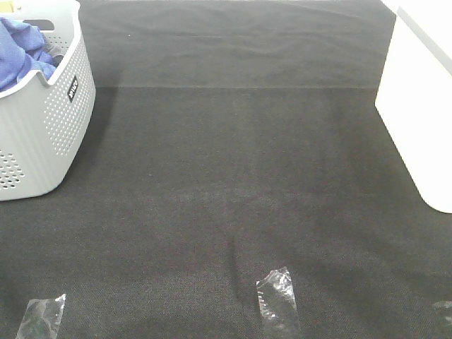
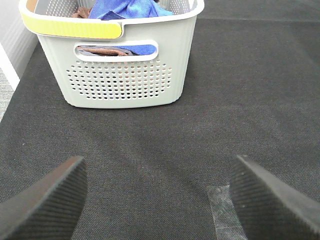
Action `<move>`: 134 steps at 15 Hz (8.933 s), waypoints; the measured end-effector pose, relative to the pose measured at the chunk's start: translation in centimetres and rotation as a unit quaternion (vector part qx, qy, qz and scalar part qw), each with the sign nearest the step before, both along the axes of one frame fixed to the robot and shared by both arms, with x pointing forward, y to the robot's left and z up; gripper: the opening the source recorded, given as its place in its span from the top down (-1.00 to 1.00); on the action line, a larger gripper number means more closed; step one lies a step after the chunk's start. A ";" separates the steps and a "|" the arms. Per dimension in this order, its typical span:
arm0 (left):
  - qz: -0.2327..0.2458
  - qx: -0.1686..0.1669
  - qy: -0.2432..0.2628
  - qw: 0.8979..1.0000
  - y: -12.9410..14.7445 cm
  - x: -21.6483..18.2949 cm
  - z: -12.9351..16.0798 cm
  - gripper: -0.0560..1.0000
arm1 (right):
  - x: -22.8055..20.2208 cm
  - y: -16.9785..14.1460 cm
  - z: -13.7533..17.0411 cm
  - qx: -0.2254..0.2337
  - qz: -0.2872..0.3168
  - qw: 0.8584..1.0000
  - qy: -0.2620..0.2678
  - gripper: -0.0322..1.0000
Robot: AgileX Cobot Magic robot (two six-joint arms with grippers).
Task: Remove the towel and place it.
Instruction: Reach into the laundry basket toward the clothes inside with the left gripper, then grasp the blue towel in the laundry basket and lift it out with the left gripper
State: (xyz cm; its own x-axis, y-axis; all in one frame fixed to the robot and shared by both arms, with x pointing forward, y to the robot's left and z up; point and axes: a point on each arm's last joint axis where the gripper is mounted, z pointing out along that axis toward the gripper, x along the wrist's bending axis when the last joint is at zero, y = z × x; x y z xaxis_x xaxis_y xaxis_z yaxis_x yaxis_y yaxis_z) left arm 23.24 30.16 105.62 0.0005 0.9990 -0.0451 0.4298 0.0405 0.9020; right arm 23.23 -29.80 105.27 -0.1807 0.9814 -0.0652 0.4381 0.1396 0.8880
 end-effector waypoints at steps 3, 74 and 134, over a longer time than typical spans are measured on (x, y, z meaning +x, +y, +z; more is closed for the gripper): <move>0.000 0.000 0.000 1.000 0.0 0.0 0.0 -0.53 | 0.0 0.0 0.0 0.000 0.000 1.000 0.000 -0.54; -0.242 0.514 0.307 0.763 4.4 40.6 5.6 -0.91 | 0.0 0.0 0.0 0.000 0.000 1.000 0.000 -0.54; -0.238 0.566 0.068 0.787 -8.9 34.8 18.7 0.89 | 0.0 0.0 0.0 0.000 0.000 1.000 0.000 -0.54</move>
State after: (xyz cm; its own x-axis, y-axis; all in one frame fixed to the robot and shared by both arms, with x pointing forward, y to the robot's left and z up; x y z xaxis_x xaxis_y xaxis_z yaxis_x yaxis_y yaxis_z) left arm 58.02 21.29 124.35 0.4576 0.2884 0.8411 0.2492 -0.9496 0.1900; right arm 23.23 -29.80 105.27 -0.1807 0.9814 -0.0652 0.4381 0.1396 0.8880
